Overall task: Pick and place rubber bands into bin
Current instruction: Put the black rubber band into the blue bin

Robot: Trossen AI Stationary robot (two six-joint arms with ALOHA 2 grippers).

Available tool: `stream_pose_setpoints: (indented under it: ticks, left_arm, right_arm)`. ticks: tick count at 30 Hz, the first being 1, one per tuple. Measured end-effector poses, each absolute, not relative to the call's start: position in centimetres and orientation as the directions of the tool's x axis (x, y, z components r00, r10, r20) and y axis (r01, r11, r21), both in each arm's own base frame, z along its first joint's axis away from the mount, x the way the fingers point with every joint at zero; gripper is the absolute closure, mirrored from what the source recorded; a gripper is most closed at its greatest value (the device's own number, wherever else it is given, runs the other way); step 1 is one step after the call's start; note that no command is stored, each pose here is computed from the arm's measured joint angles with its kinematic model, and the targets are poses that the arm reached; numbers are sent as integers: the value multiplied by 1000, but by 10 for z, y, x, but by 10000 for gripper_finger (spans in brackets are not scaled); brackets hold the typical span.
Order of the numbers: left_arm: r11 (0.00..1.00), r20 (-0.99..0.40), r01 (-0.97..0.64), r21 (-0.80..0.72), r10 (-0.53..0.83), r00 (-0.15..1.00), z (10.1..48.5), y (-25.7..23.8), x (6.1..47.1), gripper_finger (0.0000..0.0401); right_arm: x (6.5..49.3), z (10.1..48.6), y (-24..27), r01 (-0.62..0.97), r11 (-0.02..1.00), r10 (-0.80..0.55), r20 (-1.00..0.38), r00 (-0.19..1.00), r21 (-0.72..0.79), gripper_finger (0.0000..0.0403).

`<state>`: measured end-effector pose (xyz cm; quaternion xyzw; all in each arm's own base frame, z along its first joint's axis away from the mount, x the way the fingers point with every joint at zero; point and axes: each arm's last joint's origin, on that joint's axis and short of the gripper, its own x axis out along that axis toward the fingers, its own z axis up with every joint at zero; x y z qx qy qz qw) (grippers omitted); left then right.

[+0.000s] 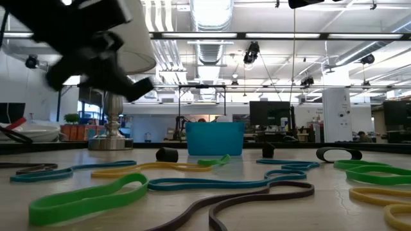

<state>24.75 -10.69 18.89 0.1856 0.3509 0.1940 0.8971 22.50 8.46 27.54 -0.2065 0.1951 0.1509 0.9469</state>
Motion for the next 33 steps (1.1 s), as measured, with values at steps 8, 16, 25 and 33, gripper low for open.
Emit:
stream_pose_setpoints:
  ticks: [8, 16, 25, 33]
  left_arm:
    - [832, -436, -255, 493, 490, 755, 206, -63, 284, 401]
    - [867, -385, -291, 404, 450, 806, 211, -11, 307, 401]
    - [880, -395, -306, 364, 443, 805, 184, 29, 337, 401]
    - [874, -434, -337, 351, 470, 769, 168, 45, 359, 400]
  right_arm:
    - [225, 275, 85, -367, 869, 205, -433, 878, -332, 339]
    - [225, 275, 85, -367, 869, 205, -434, 877, -332, 338]
    - [225, 274, 84, -370, 868, 203, -443, 874, -332, 337]
    - [224, 272, 84, -373, 870, 199, -462, 864, -322, 339]
